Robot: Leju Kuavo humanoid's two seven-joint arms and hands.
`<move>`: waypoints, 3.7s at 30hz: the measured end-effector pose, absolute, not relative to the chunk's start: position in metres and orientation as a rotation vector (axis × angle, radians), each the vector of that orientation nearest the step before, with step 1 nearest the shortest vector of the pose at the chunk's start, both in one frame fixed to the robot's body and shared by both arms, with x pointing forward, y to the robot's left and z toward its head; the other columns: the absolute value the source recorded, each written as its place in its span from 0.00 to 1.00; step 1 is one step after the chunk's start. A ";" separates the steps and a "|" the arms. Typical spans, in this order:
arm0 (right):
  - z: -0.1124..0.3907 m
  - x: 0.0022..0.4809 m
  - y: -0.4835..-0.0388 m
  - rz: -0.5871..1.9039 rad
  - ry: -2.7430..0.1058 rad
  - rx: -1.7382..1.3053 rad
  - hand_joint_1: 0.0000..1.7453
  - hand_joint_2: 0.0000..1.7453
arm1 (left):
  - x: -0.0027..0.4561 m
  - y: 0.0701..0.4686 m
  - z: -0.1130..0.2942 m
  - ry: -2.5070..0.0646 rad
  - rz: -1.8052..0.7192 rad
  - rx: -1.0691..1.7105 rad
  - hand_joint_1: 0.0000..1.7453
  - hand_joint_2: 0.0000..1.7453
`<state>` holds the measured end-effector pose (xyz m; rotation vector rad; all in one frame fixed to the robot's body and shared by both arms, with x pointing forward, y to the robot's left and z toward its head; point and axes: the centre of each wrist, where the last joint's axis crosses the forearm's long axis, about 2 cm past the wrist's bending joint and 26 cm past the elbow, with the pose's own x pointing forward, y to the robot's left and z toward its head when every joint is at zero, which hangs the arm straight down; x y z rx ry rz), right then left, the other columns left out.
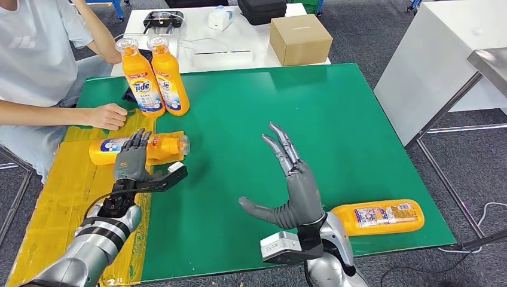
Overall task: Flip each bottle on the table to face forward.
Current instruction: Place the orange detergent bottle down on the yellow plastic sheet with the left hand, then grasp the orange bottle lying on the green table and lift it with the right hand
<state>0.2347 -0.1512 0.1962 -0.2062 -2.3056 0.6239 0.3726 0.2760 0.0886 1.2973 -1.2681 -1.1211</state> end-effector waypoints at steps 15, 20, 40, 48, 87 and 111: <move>0.157 0.217 -0.191 0.837 -2.100 -0.336 0.00 1.00 | 0.312 0.267 0.105 -1.741 -0.674 0.930 0.00 1.00; 0.154 0.216 -0.196 0.866 -2.070 -0.329 0.00 1.00 | 0.306 0.268 0.111 -1.806 -0.623 0.845 0.00 1.00; 0.104 0.177 -0.337 1.043 -1.465 -0.803 0.00 1.00 | 0.258 0.263 0.148 -2.070 -0.350 0.350 0.00 1.00; 0.098 0.175 -0.359 1.026 -1.388 -0.857 0.00 1.00 | 0.258 0.263 0.150 -2.081 -0.336 0.335 0.00 1.00; 0.053 0.199 -0.441 1.154 -0.823 -1.075 0.62 1.00 | 0.274 0.244 0.156 -2.090 -0.362 0.228 0.00 1.00; 0.041 0.218 -0.423 1.180 -0.855 -1.067 1.00 1.00 | 0.275 0.238 0.153 -2.078 -0.350 0.210 0.00 1.00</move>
